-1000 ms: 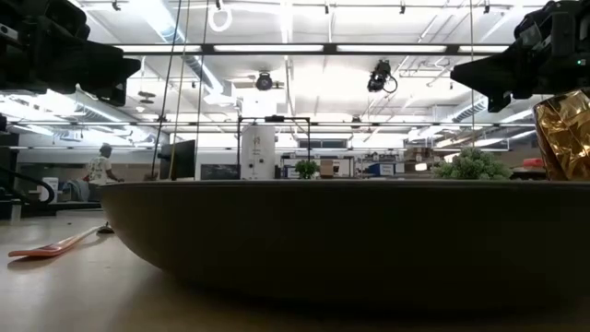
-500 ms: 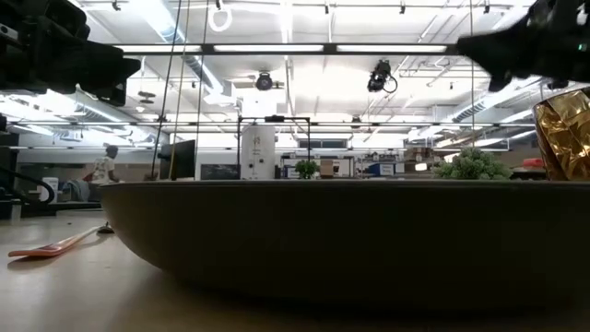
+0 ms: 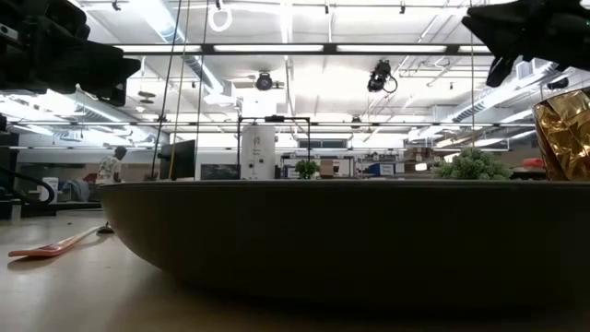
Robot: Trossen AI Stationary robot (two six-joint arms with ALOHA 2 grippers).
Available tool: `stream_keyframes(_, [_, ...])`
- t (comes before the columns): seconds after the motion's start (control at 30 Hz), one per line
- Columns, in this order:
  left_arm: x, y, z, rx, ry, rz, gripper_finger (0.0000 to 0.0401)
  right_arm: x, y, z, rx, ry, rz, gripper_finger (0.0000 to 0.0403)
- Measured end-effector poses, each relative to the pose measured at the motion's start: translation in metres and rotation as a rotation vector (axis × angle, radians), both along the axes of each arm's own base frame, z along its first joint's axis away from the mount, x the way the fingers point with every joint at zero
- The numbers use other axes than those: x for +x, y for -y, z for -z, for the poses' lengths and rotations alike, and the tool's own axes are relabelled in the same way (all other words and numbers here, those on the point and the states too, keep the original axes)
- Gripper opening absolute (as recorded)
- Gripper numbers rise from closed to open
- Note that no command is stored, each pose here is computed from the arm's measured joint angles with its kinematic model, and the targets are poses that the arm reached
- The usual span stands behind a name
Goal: Pick and place plate/cup/fork/spoon on tray
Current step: Put the brown cup on the top right of the black serving tray
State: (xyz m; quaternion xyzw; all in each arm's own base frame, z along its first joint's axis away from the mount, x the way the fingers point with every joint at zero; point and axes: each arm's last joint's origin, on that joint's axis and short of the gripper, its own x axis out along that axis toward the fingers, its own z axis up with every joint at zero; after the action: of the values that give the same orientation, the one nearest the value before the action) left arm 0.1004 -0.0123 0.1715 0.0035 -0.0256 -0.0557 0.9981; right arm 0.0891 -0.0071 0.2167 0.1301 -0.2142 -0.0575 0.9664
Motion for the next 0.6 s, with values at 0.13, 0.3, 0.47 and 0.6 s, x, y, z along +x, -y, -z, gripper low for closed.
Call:
stream_keyframes(0.13, [0.0,0.0,0.0,0.0,0.0,0.0,0.0142,0.0,0.001,-0.015,0.028,-0.24,0.036,0.005])
stream_keyframes(0.3, [0.0,0.0,0.0,0.0,0.0,0.0,0.0142,-0.004,0.004,-0.035,0.137,-0.515,0.139,0.0038])
stream_keyframes(0.47, [0.0,0.0,0.0,0.0,0.0,0.0,0.0142,0.01,0.0,-0.041,0.19,-0.708,0.02,0.0036])
stream_keyframes(0.6, [0.0,0.0,0.0,0.0,0.0,0.0,0.0142,0.028,-0.007,-0.036,0.176,-0.88,-0.096,0.0036])
